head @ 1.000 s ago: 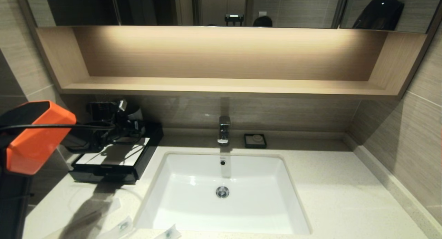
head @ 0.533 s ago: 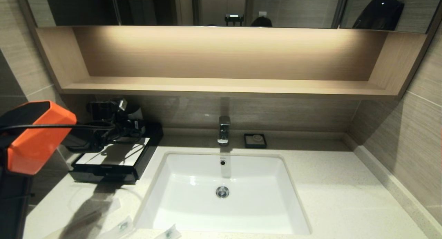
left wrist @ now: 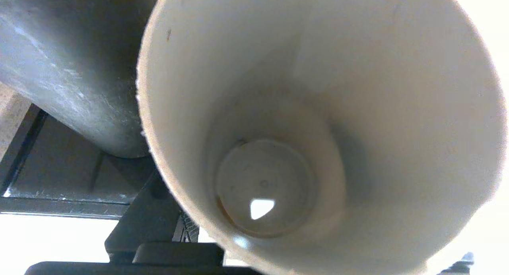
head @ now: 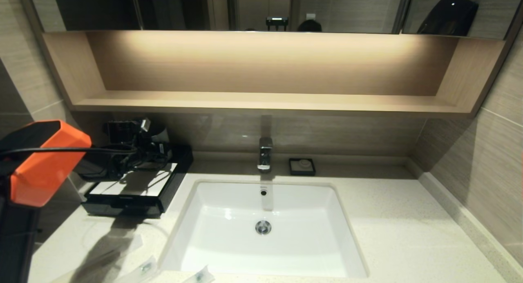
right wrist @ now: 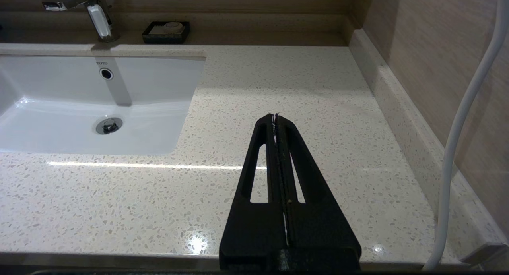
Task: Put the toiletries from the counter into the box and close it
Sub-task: Place the cup on the storage box
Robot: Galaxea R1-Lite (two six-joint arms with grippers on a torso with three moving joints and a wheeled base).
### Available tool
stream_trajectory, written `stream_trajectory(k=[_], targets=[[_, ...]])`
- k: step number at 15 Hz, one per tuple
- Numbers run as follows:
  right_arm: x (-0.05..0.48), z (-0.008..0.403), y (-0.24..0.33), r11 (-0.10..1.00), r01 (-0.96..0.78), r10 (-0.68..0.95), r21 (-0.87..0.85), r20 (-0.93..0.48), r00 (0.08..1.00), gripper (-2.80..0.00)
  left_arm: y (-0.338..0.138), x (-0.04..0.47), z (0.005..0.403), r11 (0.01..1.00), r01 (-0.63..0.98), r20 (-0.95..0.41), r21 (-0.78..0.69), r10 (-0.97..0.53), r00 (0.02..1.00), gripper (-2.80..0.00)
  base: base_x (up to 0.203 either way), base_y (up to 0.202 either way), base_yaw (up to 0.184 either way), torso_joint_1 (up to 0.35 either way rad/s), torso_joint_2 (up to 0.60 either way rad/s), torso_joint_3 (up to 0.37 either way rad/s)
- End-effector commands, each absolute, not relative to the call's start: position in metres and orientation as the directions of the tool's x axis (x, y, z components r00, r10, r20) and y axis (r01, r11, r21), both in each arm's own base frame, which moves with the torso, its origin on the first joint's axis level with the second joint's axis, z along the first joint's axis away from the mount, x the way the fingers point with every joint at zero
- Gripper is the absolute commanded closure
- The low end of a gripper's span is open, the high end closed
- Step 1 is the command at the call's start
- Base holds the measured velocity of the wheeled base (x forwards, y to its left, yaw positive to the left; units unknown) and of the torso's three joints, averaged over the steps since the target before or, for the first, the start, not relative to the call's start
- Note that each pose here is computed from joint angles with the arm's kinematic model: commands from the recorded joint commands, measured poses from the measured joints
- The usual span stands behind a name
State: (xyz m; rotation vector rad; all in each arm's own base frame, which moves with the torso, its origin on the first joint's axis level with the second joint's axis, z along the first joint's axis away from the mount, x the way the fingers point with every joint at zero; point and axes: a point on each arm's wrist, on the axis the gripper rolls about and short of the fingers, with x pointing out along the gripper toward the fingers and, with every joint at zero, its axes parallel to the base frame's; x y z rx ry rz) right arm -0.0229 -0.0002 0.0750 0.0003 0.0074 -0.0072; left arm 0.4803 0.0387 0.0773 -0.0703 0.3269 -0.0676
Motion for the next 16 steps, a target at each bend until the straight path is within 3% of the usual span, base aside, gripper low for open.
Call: stream_trajectory(k=[1, 4, 5, 16], targets=[[-0.0229, 0.075, -0.0002, 1.0, 0.008, -0.008, 0.0, -0.008, 1.0, 0.0, 0.0387, 0.481, 0.0781, 0.996, 0.049, -0.309, -0.077, -0.071, 0.948, 0.0, 0.0, 0.0, 0.0, 0.0, 0.0, 0.0], [-0.0229, 0.075, -0.0002, 1.0, 0.008, -0.008, 0.0, -0.008, 1.0, 0.0, 0.0389, 0.4815, 0.0749, 0.996, 0.046, -0.313, -0.075, -0.067, 0.947, 0.0, 0.0, 0.0, 0.0, 0.0, 0.0, 0.0], [-0.0229, 0.075, -0.0002, 1.0, 0.008, -0.008, 0.0, -0.008, 1.0, 0.0, 0.0393, 0.4814, 0.0756, 0.996, 0.045, -0.31, -0.075, -0.066, 0.948, -2.8, 0.0, 0.0, 0.0, 0.0, 0.0, 0.0], [-0.0229, 0.075, -0.0002, 1.0, 0.008, -0.008, 0.0, -0.008, 1.0, 0.0, 0.0393, 0.4787, 0.079, 0.994, 0.041, -0.309, -0.097, -0.069, 0.949, -2.8, 0.0, 0.0, 0.0, 0.0, 0.0, 0.0]])
